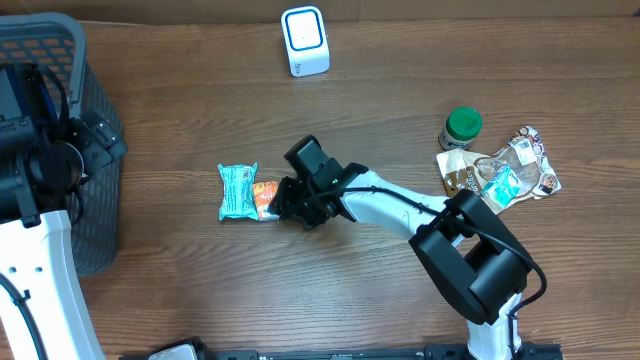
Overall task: Scan the item barcode
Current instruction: 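Move the right gripper to the orange packet and grasp it, then raise the orange packet up to the scanner face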
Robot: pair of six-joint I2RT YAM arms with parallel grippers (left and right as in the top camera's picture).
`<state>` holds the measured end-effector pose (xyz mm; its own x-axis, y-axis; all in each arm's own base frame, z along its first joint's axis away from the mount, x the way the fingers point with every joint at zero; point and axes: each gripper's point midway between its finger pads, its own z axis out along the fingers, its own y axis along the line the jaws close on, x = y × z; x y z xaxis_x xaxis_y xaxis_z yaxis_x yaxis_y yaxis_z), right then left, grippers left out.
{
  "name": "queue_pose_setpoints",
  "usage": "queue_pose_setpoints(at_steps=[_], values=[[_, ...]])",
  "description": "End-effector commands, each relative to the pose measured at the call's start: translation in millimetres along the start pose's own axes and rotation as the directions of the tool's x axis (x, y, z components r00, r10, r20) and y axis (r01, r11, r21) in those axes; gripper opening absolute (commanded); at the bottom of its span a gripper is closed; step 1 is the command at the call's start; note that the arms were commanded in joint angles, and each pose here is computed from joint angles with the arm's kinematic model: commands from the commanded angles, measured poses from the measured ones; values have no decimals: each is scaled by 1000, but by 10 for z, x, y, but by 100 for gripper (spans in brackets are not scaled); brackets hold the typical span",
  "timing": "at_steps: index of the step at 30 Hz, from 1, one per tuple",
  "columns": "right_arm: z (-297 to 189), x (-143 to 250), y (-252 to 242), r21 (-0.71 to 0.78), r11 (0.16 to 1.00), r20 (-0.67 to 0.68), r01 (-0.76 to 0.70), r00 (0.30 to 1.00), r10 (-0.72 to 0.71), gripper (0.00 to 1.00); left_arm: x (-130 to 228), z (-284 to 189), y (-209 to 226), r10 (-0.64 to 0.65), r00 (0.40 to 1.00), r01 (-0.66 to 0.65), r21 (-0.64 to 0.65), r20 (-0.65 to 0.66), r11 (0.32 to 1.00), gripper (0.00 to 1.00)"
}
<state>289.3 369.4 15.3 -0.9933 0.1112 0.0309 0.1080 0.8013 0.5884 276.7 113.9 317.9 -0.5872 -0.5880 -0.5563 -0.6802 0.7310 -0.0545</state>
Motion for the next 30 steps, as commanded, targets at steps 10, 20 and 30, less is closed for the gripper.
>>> queue_pose_setpoints(at_steps=[10,20,30], values=[[187,88,-172,41,999,-41,-11,999,12,4,-49,-22,24,-9,1000,9,-10,17,1000,99],[-385,53,227,-298,951,-202,85,968,-149,4,-48,-22,24,-9,1000,9,-10,17,1000,99],[-1971,-81,603,-813,577,-214,73,885,-413,4,-48,-22,24,-9,1000,9,-10,17,1000,100]])
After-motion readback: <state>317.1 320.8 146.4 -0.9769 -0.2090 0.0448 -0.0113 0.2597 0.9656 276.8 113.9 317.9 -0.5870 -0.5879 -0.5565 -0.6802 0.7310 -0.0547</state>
